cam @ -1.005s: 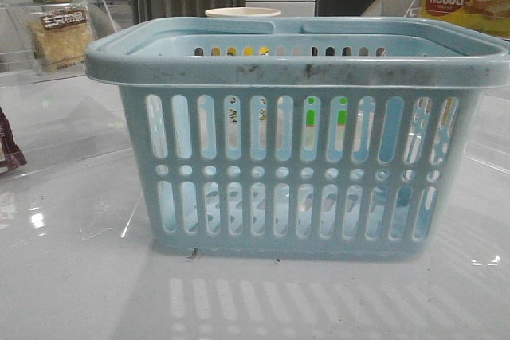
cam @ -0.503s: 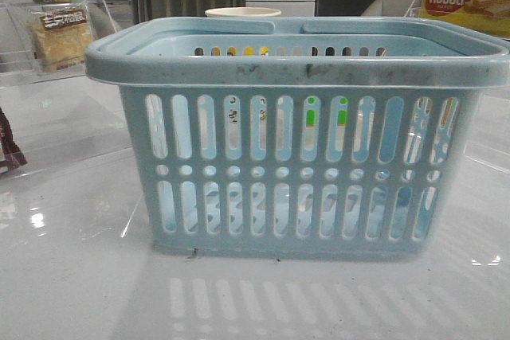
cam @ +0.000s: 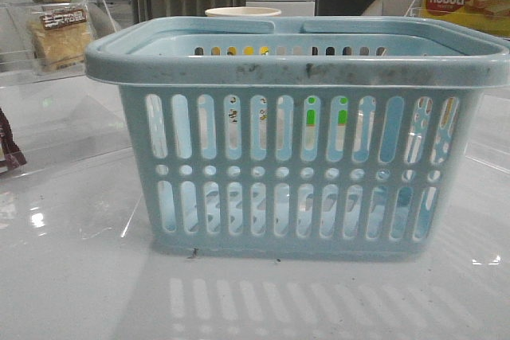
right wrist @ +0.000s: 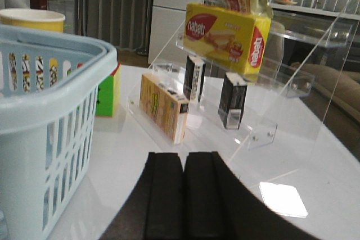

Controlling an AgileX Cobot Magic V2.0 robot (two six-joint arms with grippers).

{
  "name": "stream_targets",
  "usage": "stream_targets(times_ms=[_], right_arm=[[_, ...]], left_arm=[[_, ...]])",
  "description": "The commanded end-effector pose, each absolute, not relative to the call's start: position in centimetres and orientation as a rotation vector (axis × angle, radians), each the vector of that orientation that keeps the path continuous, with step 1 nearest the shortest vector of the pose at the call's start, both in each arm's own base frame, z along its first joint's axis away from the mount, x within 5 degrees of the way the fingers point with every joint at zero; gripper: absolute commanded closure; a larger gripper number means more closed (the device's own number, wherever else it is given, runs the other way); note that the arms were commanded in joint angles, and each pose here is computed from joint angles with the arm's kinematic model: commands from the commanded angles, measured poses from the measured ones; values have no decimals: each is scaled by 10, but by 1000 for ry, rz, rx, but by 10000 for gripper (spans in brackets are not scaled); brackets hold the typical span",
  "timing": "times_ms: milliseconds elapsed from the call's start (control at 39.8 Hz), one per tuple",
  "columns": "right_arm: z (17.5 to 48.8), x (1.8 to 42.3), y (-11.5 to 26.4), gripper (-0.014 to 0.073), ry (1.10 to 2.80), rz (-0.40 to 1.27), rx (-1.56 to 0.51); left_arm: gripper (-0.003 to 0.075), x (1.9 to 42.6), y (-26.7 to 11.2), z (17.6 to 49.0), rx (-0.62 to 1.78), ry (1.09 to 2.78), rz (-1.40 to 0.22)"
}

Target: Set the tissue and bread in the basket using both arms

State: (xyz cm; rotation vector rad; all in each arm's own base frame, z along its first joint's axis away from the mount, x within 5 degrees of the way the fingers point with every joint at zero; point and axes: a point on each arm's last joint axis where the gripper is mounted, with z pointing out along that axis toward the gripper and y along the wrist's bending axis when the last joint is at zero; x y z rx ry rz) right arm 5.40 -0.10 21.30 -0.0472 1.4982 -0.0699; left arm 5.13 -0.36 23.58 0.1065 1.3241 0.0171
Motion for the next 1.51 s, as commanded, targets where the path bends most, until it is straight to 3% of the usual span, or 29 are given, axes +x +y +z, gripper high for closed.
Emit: stream_targets(times_ms=[0,226,452,829,1181,1256,1407,1482], right_arm=[[261,42,0,536,1302,-81,-64],[331,34,-3,536,1318,-106,-29],[370,49,-7,536,1487,-128,6],[340,96,-12,536,1935,-167,38],[329,110,-13,528,2050,-178,40],[328,110,-13,451,2052,-178,40],[328,111,-13,124,2053,-181,39],[328,110,-14,22,2054,-190,35]], left_arm=[[629,36,-3,283,85,1097,10],[629,31,-2,345,86,1113,10],[629,56,-4,377,104,1337,10],[629,97,-7,349,135,1746,9],[599,113,-12,337,87,1847,-90],[500,115,-12,336,89,1862,-90],[234,118,-12,334,89,1881,-90],[204,118,-12,334,89,1881,-90]])
